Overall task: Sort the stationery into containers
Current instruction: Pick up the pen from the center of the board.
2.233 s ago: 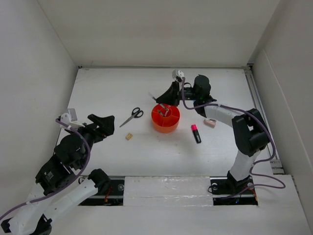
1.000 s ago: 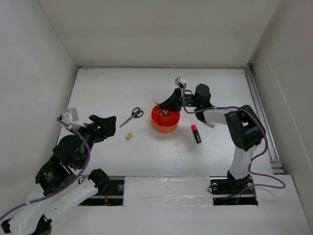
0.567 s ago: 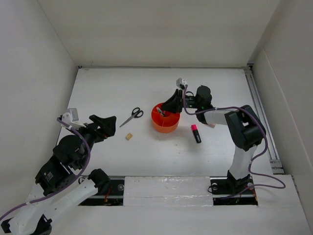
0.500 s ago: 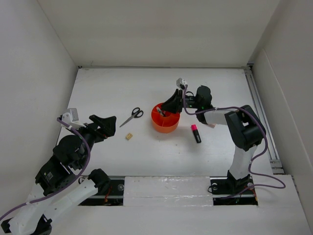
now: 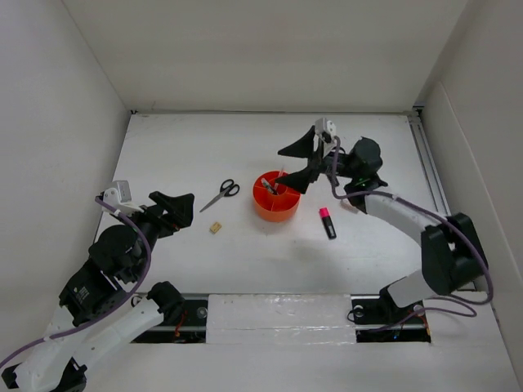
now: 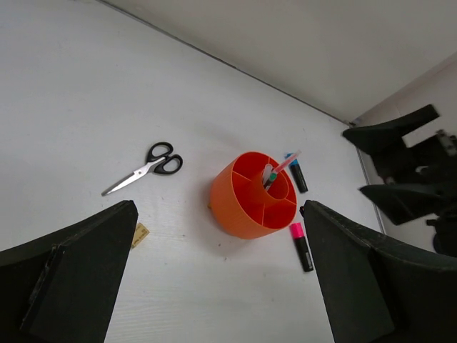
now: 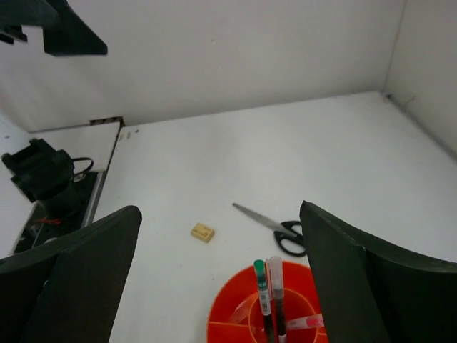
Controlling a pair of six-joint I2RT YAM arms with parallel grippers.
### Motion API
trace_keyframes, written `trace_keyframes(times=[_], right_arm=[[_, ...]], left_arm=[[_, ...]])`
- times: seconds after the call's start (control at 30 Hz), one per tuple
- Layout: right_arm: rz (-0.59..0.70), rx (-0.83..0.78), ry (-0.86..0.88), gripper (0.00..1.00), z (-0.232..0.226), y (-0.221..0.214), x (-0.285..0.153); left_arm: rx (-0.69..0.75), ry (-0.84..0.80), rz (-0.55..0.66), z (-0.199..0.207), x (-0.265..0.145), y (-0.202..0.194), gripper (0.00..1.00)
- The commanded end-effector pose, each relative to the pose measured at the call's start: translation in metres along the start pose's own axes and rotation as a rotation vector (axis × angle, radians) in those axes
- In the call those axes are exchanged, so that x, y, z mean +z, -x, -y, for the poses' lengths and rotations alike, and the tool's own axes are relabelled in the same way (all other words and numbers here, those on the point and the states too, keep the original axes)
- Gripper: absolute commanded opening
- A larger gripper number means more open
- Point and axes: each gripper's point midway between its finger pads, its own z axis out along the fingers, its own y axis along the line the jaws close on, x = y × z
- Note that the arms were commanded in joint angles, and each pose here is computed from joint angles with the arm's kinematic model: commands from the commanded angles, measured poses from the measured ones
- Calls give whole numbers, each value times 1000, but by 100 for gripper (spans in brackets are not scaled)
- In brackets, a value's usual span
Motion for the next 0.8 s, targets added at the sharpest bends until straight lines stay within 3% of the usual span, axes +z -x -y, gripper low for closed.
trace_keyframes(times=[0.0,0.2,0.4,0.77], right_arm=[[-9,-75,-103,100,-13,33,-7],[-20,-11,-644,100,35,64,-66],[-126,193,-1045,100,86,36,-164],[-435,439,-1237,95,159,-63,-221]], left_arm=[[-4,13,9,1,7,-1,100],[-24,48,18,-3,7,2,100],[-19,52,12,-3,9,0,100],[-22,57,6,-4,9,-2,100]])
